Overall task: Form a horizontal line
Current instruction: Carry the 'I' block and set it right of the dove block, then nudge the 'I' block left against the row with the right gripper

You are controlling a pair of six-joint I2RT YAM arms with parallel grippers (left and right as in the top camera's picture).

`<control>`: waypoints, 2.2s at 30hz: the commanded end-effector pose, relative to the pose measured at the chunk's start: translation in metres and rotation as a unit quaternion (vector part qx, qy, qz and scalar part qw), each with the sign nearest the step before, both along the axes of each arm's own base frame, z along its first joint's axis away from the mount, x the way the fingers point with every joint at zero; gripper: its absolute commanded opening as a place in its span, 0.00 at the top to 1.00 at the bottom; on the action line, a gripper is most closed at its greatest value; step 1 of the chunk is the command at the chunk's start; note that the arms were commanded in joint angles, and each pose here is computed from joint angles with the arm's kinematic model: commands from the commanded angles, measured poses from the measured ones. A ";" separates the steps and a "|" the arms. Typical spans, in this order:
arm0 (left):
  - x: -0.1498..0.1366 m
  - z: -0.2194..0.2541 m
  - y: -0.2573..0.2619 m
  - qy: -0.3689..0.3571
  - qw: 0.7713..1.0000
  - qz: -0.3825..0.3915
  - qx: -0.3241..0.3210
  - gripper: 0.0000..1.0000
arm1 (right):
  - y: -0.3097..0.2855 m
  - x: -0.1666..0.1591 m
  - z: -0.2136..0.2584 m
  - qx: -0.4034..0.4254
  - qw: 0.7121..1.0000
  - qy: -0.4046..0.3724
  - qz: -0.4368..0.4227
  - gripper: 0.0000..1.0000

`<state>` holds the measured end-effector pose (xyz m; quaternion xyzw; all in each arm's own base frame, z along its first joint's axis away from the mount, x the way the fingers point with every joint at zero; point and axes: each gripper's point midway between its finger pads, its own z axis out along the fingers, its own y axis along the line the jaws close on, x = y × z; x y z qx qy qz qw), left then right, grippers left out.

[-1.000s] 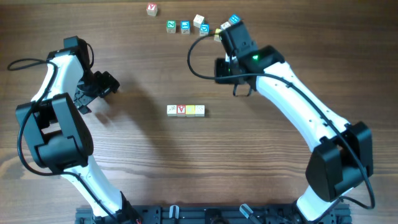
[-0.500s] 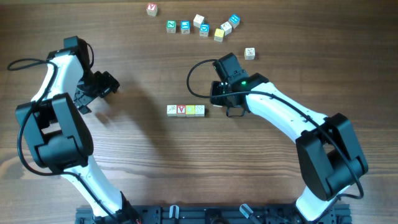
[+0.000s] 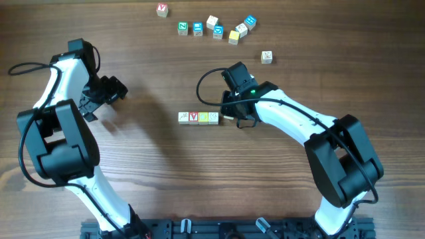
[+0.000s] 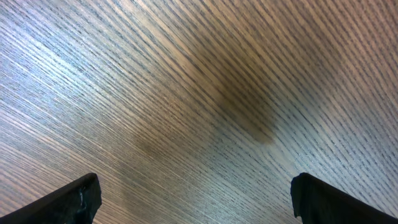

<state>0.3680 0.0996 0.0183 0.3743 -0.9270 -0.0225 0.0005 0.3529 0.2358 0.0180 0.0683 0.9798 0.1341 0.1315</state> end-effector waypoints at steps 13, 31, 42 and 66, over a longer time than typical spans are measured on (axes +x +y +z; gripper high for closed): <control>0.000 0.003 0.003 -0.003 1.000 0.002 0.006 0.00 | 0.003 0.005 -0.004 0.004 1.000 -0.008 -0.010 0.57; 0.000 0.003 0.003 -0.003 1.000 0.002 0.006 0.00 | -0.009 0.015 -0.004 -0.010 0.998 -0.021 -0.062 0.84; 0.000 0.003 0.003 -0.003 1.000 0.002 0.006 0.00 | -0.001 -0.004 -0.008 0.011 0.999 0.025 -0.044 0.83; 0.000 0.003 0.003 -0.003 1.000 0.002 0.006 0.00 | -0.035 -0.001 -0.011 0.025 0.995 0.070 -0.065 0.73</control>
